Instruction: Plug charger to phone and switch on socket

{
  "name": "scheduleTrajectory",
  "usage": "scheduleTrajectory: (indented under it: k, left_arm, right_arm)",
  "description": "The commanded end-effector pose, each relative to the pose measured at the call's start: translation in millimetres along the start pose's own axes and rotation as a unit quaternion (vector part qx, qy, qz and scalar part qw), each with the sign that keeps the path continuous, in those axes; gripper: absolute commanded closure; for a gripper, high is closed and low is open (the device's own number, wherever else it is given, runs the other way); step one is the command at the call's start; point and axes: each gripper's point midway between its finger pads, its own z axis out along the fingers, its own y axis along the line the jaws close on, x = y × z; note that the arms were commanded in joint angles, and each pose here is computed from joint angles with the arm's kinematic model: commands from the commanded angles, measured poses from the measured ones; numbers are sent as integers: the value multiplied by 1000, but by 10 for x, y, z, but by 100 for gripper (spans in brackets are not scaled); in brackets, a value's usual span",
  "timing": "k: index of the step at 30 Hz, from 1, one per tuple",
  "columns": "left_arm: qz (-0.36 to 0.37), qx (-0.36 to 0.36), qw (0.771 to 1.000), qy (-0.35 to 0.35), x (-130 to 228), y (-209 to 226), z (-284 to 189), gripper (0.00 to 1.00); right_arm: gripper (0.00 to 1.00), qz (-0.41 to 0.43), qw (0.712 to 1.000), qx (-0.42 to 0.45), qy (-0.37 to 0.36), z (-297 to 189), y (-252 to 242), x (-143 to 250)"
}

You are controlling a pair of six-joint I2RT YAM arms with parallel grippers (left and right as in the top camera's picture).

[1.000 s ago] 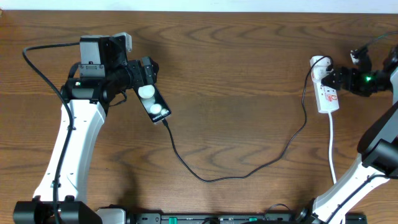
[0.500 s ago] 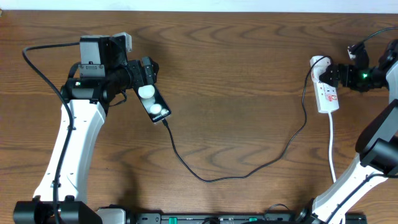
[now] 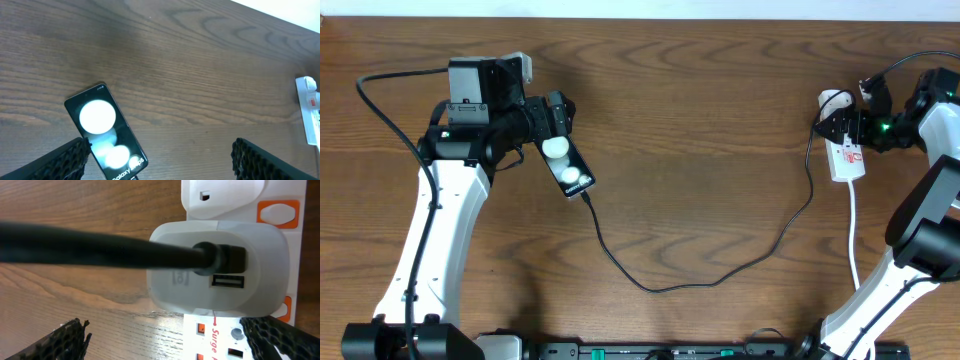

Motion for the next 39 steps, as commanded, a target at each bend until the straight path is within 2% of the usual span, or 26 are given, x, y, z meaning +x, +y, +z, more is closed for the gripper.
scheduleTrajectory:
  k: [1,10,20,39]
  left_arm:
    - [11,9,1000,-10,-53,-63,-68,8]
    - [11,9,1000,-10,-53,-63,-68,8]
    - [11,9,1000,-9,-52,-63,-68,8]
    - [11,9,1000,-10,-53,-63,-68,8]
  right_arm:
    - [1,19,1000,-6,23,114,21,152]
    - [1,28,998,44,32,33,-150,136]
    - [1,14,998,65,9,-117,-203,-85]
    - [1,27,999,36,-16,-58,-51,-220]
